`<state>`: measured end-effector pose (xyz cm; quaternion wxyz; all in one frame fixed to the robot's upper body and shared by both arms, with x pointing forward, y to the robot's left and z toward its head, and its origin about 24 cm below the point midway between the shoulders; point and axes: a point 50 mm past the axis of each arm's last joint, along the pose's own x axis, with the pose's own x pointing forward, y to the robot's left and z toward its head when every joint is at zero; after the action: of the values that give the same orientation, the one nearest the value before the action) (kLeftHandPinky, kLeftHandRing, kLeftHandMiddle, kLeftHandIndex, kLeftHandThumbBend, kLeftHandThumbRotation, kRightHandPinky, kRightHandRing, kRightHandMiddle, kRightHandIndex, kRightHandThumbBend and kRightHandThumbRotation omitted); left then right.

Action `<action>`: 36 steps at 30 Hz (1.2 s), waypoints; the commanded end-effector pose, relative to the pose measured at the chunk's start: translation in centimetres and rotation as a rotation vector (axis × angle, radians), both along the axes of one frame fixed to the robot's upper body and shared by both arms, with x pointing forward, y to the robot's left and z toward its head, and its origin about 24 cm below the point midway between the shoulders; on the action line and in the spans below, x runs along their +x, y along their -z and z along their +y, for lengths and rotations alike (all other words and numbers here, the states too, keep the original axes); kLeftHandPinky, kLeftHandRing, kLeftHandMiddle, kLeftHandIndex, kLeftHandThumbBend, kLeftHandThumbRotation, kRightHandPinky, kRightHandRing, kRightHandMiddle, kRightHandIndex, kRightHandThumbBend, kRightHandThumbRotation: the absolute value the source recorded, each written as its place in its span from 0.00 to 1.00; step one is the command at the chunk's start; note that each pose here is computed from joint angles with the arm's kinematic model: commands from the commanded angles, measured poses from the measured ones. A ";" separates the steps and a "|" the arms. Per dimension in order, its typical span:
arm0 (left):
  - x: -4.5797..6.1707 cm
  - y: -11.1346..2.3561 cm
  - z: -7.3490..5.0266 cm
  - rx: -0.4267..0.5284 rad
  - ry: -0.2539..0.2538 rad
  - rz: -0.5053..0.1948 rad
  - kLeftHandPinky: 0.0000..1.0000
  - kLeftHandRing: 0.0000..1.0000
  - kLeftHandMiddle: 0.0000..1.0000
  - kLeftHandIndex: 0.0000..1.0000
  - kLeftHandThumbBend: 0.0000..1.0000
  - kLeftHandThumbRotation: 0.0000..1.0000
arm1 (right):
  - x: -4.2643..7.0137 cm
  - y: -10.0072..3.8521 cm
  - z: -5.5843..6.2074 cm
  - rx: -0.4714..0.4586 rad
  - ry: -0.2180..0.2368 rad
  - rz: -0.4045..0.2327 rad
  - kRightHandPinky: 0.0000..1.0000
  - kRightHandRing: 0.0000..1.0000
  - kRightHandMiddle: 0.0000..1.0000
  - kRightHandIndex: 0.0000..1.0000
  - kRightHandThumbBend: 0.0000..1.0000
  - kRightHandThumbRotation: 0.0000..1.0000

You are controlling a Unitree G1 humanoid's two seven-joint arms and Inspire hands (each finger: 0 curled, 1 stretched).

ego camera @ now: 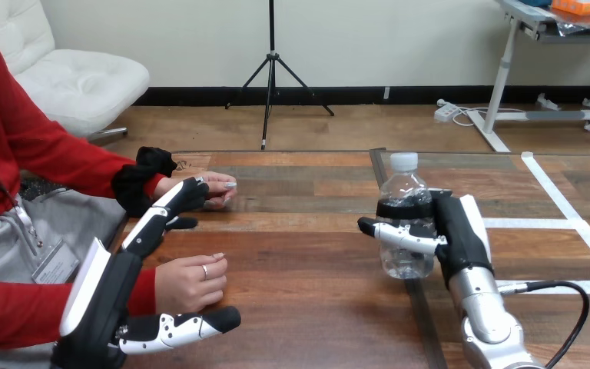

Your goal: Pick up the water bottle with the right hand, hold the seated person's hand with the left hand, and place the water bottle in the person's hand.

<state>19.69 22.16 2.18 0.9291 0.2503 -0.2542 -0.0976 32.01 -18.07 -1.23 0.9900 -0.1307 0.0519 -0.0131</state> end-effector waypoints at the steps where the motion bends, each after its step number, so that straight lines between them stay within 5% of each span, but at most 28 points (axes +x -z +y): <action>1: 1.7 -2.2 0.7 0.092 -0.021 -0.104 0.78 0.86 0.89 0.91 1.00 0.52 | 1.7 -3.3 0.1 0.008 -0.029 -0.170 0.11 0.15 0.19 0.18 0.72 0.00; 15: 2.7 -2.8 2.5 0.300 -0.112 -0.096 0.80 0.90 0.93 0.95 1.00 0.54 | 1.3 -3.3 0.6 -0.002 -0.078 -0.205 0.12 0.16 0.19 0.19 0.72 0.00; 36: 4.8 -3.3 4.7 0.473 -0.171 -0.026 0.83 0.93 0.95 0.97 1.00 0.54 | 0.9 -3.7 0.8 -0.034 -0.118 -0.263 0.12 0.16 0.19 0.20 0.72 0.00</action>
<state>22.57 27.01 3.77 0.8624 0.4653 -0.1854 -0.0738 31.36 -17.26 -0.72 0.9891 -0.1440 -0.0070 0.0307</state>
